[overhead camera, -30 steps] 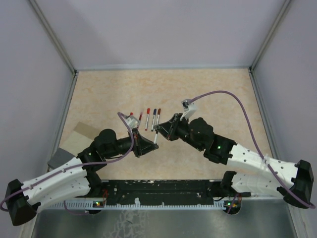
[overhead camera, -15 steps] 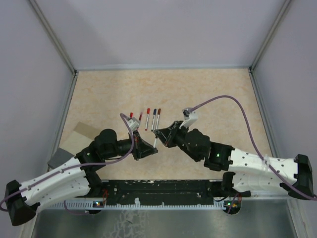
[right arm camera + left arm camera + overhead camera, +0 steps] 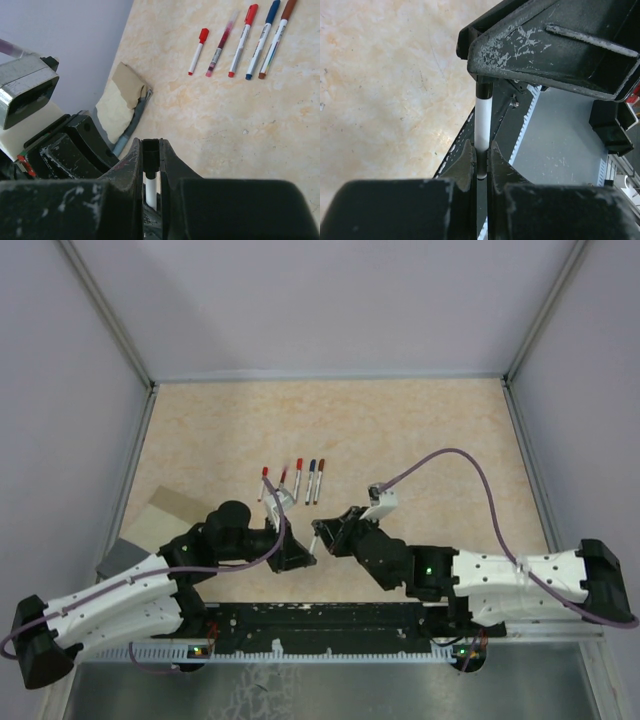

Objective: Insert the pens into the pen caps
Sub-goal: Press the pen cap onto the pen, then place the pen at the center of the board.

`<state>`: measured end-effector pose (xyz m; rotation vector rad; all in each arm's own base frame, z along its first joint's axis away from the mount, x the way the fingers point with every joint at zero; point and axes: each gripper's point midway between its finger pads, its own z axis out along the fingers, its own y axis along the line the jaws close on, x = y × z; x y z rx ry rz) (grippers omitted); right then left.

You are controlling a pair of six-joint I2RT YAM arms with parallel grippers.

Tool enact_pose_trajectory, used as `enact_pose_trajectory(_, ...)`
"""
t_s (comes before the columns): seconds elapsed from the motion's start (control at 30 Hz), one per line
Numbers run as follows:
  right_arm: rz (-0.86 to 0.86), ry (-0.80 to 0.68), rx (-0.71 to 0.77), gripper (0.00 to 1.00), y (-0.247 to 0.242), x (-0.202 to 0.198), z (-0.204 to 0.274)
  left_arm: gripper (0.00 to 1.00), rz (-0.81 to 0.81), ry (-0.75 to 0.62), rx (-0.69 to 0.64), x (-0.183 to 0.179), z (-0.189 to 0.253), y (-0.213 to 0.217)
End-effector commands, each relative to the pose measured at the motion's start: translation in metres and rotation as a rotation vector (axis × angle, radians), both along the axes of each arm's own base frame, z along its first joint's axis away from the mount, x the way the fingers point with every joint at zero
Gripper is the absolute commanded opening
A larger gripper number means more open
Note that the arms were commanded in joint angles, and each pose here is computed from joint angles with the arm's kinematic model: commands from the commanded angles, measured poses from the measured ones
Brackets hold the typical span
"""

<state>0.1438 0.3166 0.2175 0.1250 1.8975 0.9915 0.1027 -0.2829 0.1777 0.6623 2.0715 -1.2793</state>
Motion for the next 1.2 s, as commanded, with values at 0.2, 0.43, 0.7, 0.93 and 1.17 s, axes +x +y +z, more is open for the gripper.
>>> enact_pose_trajectory(0.2, 0.185, -0.068, -0.095, 0.17, -0.011, -0.02, 0.05, 0.0, 0.174, -0.292, -0.3, 0.057, 0.122, -0.018)
enact_pose_trajectory(0.43, 0.098, -0.208, -0.052, 0.28, -0.027, -0.001, 0.106, 0.0, 0.163, -0.268, -0.265, 0.057, 0.106, -0.02)
enact_pose_trajectory(0.7, 0.039, -0.159, -0.116, 0.37, -0.046, 0.004, 0.086, 0.0, 0.237, -0.276, -0.14, 0.068, 0.095, -0.006)
enact_pose_trajectory(0.93, 0.134, 0.103, -0.378, 0.51, -0.035, 0.018, -0.005, 0.0, 0.389, -0.329, 0.079, 0.099, 0.08, 0.022)
enact_pose_trajectory(1.17, 0.123, 0.33, -0.41, 0.57, -0.059, 0.049, -0.073, 0.0, 0.517, -0.274, 0.257, 0.144, 0.06, 0.066)
